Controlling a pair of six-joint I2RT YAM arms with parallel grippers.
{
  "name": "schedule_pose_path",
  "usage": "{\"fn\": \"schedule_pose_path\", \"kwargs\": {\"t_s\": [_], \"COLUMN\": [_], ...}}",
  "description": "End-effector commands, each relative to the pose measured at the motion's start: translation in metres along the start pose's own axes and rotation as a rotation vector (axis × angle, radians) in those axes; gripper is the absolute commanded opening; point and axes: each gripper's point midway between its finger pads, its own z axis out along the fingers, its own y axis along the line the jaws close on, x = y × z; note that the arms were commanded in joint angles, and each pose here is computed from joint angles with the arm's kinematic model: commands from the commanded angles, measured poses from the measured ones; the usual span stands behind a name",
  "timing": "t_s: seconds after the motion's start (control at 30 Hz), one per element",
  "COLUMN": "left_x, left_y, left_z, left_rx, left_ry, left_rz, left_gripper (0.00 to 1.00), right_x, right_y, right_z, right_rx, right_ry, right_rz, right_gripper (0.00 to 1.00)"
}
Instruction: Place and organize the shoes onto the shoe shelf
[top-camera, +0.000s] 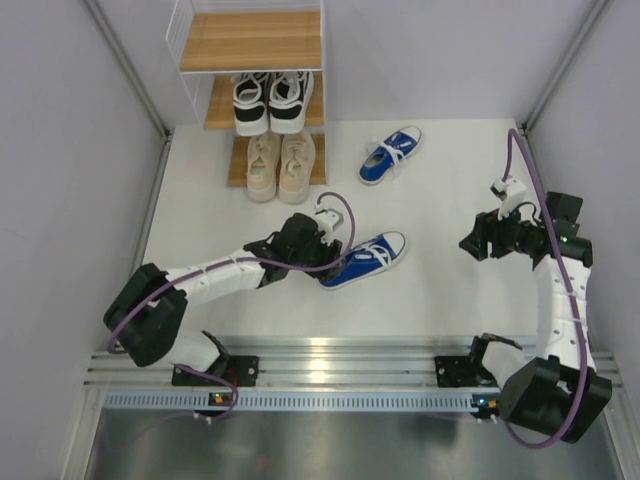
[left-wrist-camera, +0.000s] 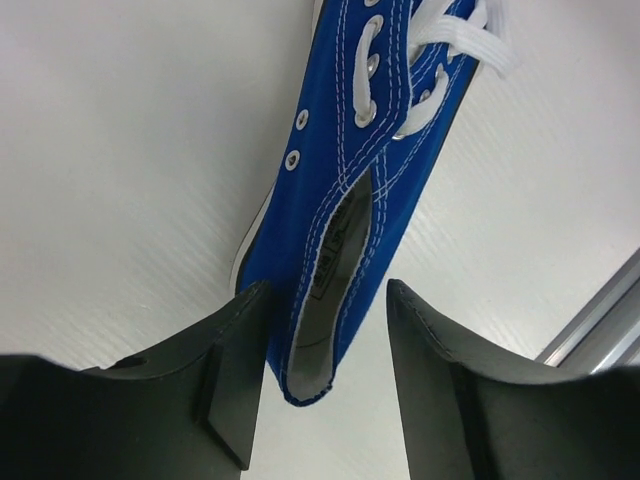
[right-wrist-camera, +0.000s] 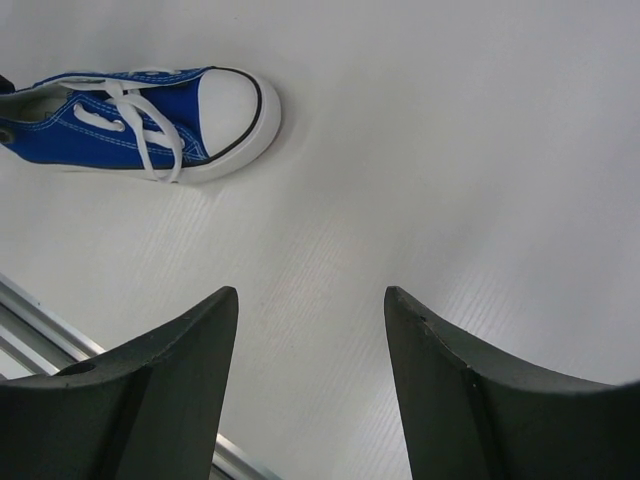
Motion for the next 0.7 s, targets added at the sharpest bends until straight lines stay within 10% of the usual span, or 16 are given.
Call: {"fn": "schedule_pose_path", "kwargs": {"t_s": [0.0,0.3,0.5,0.67], "left_x": [0.000,0.016,0.015,-0.011], "left_y": [0.007,0.025,0.022,0.010], "left_z": [0.003,0.019,0.024,0.010], "left_rx": [-0.025,-0.092,-0.081,-0.061], "left_ry": [0.026,0.087,0.086,0.001], "left_rz": [0.094,0.109,0.075,0.031], "left_gripper": [0.54,0.44,0.03,0.00], "right_x": [-0.007,-0.007,-0.007,-0.010], "right_y": [0.000,0.002,0.003,0.004], "right_z": [-0.001,-0.001,-0.002,-0.005], "right_rx": [-0.006,-0.014,-0.015,-0.011], "right_ry": [-0.036,-0.044,-0.048,-0.053], "right_rz": [-0.007,-0.012,-0.015,-0.019], "right_gripper": [0.61,0.61,0.61,0.61]}}
